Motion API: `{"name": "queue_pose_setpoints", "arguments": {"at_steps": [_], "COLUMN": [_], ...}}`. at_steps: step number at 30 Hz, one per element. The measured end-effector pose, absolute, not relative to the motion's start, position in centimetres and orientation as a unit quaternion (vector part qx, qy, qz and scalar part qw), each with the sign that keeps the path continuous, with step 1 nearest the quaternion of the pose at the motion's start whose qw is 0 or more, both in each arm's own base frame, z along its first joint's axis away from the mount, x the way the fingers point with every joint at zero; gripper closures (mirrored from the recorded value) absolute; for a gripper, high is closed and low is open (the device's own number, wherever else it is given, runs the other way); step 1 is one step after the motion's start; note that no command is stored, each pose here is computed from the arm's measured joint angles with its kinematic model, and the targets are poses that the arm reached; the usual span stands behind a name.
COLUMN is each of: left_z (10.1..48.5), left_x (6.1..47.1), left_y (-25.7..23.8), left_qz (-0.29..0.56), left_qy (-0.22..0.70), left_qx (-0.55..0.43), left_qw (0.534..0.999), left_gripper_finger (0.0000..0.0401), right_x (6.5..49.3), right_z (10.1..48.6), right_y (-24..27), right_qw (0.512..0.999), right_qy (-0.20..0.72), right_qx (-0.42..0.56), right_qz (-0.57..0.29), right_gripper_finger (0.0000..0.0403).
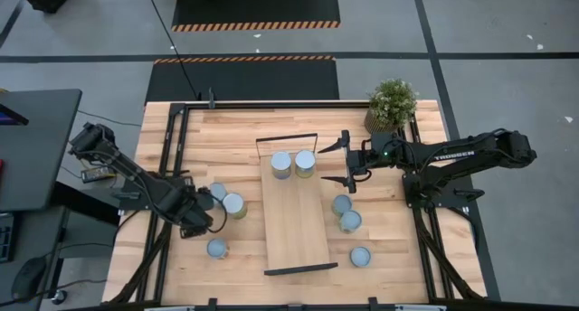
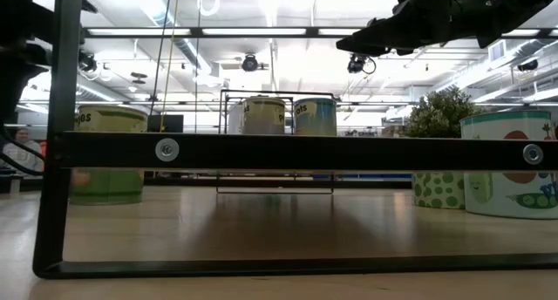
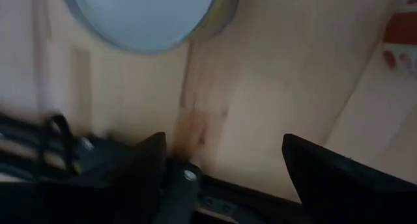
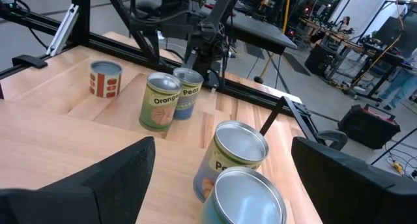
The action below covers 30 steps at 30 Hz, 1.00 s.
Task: Pick and place cans onto a shelf
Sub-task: Put the canned peas on the shelf
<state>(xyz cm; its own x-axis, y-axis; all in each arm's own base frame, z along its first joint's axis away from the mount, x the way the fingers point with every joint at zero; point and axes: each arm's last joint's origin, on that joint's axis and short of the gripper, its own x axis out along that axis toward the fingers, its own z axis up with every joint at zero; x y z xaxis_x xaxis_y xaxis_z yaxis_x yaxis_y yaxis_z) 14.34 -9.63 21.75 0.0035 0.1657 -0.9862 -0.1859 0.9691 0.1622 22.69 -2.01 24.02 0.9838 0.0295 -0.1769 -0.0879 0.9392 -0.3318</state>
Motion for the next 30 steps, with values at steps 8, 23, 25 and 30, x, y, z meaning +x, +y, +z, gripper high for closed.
{"name": "queue_pose_setpoints", "arguments": {"at_steps": [8, 23, 25, 30], "left_z": [21.8, 19.9, 19.9, 19.9], "left_x": [14.3, 14.9, 15.3, 16.3], "left_y": [-9.6, -8.4, -8.1, -6.8], "left_qz": [0.120, 0.143, 0.139, 0.139], "left_qy": [0.678, 0.647, 0.644, 0.642], "left_qx": [0.039, 0.073, 0.080, 0.078], "left_qw": [0.725, 0.745, 0.748, 0.750], "left_gripper_finger": [0.0087, 0.0087, 0.0087, 0.0087], "right_x": [22.7, 22.7, 22.7, 22.7], "right_z": [24.0, 24.2, 24.2, 24.2], "right_y": [-2.0, -2.0, -1.9, -1.9], "right_qw": [0.981, 0.981, 0.981, 0.981], "right_qy": [0.085, 0.075, 0.074, 0.073], "right_qx": [-0.172, -0.173, -0.172, -0.171], "right_qz": [0.030, 0.036, 0.045, 0.050], "right_gripper_finger": [0.0035, 0.0035, 0.0035, 0.0035]}}
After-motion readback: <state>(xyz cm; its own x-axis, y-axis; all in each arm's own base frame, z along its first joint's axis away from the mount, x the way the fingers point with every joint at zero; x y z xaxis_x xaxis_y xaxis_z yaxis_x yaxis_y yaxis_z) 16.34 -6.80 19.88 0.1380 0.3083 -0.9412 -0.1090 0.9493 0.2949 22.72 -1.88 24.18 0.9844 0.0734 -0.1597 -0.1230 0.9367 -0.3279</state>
